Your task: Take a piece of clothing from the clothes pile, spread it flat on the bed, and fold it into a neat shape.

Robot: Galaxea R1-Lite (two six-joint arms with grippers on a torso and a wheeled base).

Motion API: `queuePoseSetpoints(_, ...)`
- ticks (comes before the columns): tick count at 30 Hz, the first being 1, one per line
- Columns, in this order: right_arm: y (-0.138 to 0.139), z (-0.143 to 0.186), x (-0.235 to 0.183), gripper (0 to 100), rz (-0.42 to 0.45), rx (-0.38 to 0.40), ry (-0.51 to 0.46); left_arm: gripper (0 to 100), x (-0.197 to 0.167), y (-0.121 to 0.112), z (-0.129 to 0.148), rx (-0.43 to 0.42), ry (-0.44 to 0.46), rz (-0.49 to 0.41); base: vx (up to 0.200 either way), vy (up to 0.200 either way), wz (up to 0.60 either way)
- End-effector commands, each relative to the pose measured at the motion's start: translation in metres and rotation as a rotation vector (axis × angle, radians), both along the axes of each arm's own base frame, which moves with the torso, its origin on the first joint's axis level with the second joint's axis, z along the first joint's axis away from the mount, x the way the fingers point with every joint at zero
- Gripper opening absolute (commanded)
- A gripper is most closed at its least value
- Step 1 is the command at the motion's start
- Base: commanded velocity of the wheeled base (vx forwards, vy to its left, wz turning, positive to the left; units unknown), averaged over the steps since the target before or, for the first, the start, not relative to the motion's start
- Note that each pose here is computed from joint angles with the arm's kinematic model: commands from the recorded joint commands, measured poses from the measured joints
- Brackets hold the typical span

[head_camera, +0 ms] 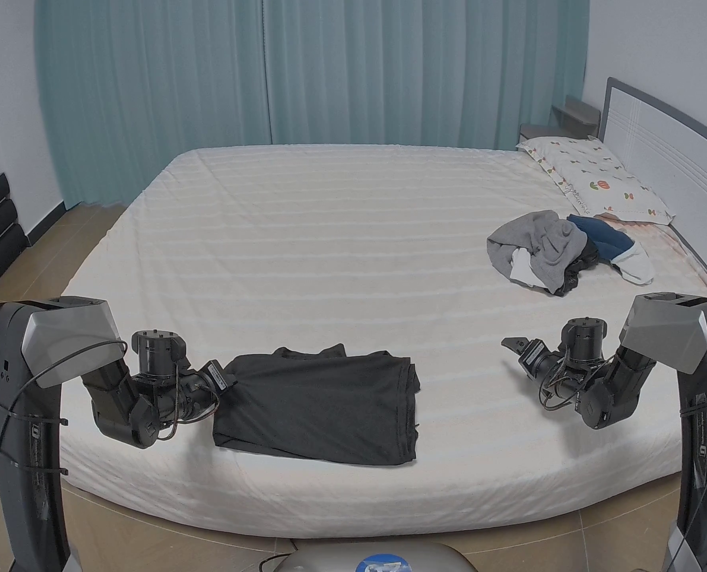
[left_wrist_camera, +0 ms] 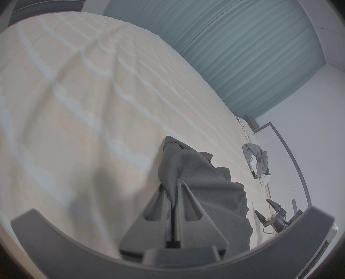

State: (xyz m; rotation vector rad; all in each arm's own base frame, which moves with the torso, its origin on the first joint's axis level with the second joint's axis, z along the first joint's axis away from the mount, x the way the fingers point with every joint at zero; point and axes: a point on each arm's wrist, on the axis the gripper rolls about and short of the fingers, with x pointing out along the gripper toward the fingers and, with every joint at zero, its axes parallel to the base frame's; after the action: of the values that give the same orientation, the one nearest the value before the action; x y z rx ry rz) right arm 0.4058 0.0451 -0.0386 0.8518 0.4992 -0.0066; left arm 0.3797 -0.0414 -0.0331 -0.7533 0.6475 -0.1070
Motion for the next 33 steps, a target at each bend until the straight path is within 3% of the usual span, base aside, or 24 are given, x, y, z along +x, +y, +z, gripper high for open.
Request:
queuePoseSetpoints(1, 0.000, 0.000, 0.000, 100, 0.001, 0.000, 0.000, 0, 0.000, 0.000, 0.000, 0.001, 0.000, 0.002, 0.000, 0.200, 0.00)
queuePoseSetpoints(11, 0.000, 0.000, 0.000, 100, 0.001, 0.000, 0.000, 0, 0.000, 0.001, -0.002, 0.008, 0.004, 0.014, 0.000, 0.200, 0.00)
queuePoseSetpoints(30, 0.000, 0.004, -0.002, 100, 0.002, 0.001, -0.003, 0, -0.010, -0.002, -0.006, 0.010, 0.038, 0.003, 0.000, 0.000, 0.00)
queuePoseSetpoints(31, 0.000, 0.004, -0.002, 100, 0.002, 0.001, -0.005, 100, -0.010, -0.002, -0.006, 0.010, 0.038, 0.003, 0.000, 0.000, 0.00)
queuePoseSetpoints(33, 0.000, 0.004, -0.002, 100, 0.002, 0.001, -0.003, 100, -0.010, -0.002, -0.005, 0.011, 0.038, 0.002, 0.000, 0.000, 0.00)
